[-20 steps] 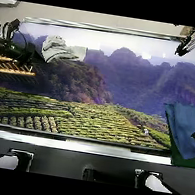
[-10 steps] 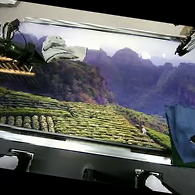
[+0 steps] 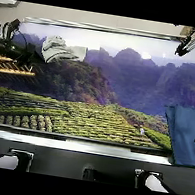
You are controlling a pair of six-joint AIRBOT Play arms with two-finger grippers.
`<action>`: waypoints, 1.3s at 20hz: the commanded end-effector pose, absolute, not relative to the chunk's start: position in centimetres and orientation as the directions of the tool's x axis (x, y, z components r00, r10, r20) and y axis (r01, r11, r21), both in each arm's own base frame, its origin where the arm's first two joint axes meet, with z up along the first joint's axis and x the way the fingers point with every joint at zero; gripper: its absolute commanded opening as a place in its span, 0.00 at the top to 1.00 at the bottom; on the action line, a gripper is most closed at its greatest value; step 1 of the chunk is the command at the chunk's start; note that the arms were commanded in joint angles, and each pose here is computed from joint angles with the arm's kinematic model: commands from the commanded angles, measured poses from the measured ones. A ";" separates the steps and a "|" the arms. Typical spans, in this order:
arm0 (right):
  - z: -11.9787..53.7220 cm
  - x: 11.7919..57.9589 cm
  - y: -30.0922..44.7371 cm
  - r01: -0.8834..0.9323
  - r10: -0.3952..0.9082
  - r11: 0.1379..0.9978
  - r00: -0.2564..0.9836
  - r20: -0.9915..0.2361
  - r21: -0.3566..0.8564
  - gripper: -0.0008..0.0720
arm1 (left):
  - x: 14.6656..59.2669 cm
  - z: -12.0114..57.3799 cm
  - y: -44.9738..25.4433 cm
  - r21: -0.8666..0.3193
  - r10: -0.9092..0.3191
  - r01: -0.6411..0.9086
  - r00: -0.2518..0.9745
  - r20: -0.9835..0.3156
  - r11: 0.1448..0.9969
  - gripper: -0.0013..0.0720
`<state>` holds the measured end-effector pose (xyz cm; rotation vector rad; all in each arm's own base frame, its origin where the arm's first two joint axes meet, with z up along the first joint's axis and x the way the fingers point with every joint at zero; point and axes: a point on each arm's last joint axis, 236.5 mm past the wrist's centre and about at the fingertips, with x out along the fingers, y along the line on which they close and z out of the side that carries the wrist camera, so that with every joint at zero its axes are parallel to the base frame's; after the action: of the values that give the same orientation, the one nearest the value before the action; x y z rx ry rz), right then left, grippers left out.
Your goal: Fold the clothes and pants, and hang the long-sleeved shirts on hangers.
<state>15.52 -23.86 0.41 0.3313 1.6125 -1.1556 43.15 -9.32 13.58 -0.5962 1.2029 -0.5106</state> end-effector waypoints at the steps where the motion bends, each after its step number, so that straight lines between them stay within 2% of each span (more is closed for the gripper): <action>1: 1.5 24.5 -20.9 0.755 -0.226 0.641 0.018 -0.974 -0.135 0.62 | 43.4 12.3 -7.7 -0.601 -0.583 0.033 0.292 -0.758 0.798 0.96; 3: 3.5 31.6 -16.2 0.668 -0.053 0.725 0.299 -0.953 0.169 0.71 | 44.0 11.1 -5.7 -0.522 -0.497 0.009 0.321 -0.806 0.853 0.96; 4: 4.4 34.2 -13.1 0.572 0.030 0.778 0.381 -0.924 0.261 0.86 | 44.3 10.7 -4.8 -0.485 -0.457 0.001 0.333 -0.825 0.875 0.96; 5: 5.0 36.2 -9.5 0.461 0.106 0.830 0.426 -0.899 0.316 0.93 | 44.4 10.2 -3.8 -0.438 -0.411 -0.007 0.336 -0.848 0.899 0.96; 7: 5.2 37.7 -2.9 0.266 0.189 0.910 0.417 -0.889 0.318 0.95 | 44.1 9.6 -2.6 -0.341 -0.320 -0.004 0.334 -0.886 0.940 0.96; 9: 5.1 37.8 3.0 0.097 0.227 0.954 0.388 -0.894 0.284 0.95 | 43.8 9.7 -2.4 -0.254 -0.243 0.018 0.362 -0.900 0.967 0.96; 12: 4.8 37.1 8.3 -0.045 0.221 0.975 0.358 -0.907 0.220 0.95 | 42.0 9.3 -4.5 -0.228 -0.237 0.069 0.344 -0.909 0.971 0.96; 15: 4.7 36.4 10.6 -0.098 0.237 0.971 0.341 -0.910 0.216 0.95 | 41.1 8.7 -5.7 -0.207 -0.229 0.102 0.313 -0.922 0.973 0.96; 20: 4.3 35.9 10.0 -0.114 0.203 0.978 0.322 -0.925 0.174 0.95 | 38.8 8.0 -5.6 -0.190 -0.210 0.108 0.218 -0.953 0.976 0.96; 26: 3.9 35.0 9.5 -0.112 0.181 0.982 0.286 -0.941 0.155 0.95 | 38.7 8.0 -5.7 -0.192 -0.211 0.107 0.214 -0.954 0.976 0.96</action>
<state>35.32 9.58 4.00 0.0744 1.2549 0.1979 39.02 -5.68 8.05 -0.0932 1.3247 -0.2217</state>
